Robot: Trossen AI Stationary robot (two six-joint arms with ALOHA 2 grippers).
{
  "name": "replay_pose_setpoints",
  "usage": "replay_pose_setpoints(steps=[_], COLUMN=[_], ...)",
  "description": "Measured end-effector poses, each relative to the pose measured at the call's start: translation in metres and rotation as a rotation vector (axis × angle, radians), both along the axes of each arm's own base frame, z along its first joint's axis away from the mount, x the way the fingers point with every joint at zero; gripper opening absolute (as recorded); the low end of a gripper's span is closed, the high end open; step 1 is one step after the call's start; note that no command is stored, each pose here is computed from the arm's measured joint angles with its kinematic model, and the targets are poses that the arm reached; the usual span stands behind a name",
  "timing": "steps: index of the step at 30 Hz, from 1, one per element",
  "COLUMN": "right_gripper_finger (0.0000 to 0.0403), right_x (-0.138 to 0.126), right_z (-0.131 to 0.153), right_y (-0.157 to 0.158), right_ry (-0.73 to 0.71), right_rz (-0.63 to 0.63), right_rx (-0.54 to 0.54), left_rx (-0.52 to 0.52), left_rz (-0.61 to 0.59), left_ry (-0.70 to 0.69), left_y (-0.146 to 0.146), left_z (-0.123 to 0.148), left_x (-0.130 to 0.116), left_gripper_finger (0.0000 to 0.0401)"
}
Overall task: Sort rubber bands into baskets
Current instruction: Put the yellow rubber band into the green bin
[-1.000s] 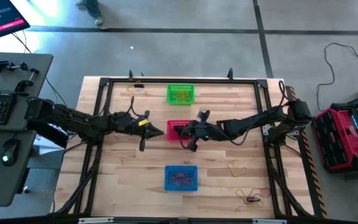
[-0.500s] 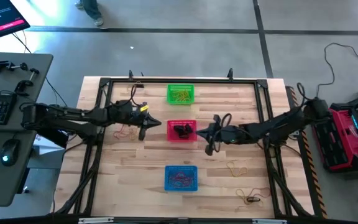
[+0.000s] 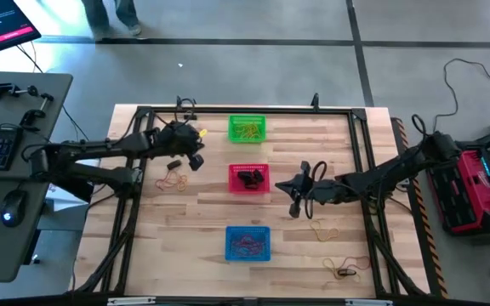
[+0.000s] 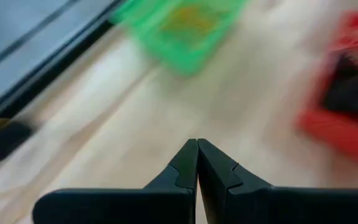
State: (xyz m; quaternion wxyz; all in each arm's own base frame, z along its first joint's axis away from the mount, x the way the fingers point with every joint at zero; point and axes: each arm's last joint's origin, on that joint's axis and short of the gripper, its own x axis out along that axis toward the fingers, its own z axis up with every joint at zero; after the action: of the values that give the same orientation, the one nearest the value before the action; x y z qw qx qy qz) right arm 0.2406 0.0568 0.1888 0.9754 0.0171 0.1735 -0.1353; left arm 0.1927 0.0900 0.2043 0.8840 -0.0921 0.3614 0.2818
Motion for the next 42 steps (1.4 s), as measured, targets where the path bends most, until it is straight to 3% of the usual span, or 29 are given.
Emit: replay_pose_setpoints(steps=[4,10,20,29,42], right_gripper_finger=[0.0,0.0,0.0,0.0,0.0], right_x=[0.0,0.0,0.0,0.0,0.0], right_z=[0.0,0.0,0.0,0.0,-0.001], right_y=[0.0,-0.001,-0.001,-0.001,-0.001], right_ry=[0.0,0.001,0.002,0.002,0.006], right_rz=[-0.001,-0.003,-0.002,0.001,0.001], right_rx=[-0.001,-0.001,-0.001,0.0,-0.001], left_rx=[0.031,-0.03,-0.156,-0.094,-0.119], left_rz=[0.156,0.348,0.535,0.504,0.527], left_ry=[0.118,0.145,0.176,0.241,0.286], left_y=[0.009,0.029,0.063,0.079,0.098], left_z=[-0.006,-0.011,-0.032,-0.049,-0.07], left_x=[-0.013,-0.03,-0.046,-0.038,-0.043], left_gripper_finger=[0.0,0.0,0.0036,0.01,0.0106])
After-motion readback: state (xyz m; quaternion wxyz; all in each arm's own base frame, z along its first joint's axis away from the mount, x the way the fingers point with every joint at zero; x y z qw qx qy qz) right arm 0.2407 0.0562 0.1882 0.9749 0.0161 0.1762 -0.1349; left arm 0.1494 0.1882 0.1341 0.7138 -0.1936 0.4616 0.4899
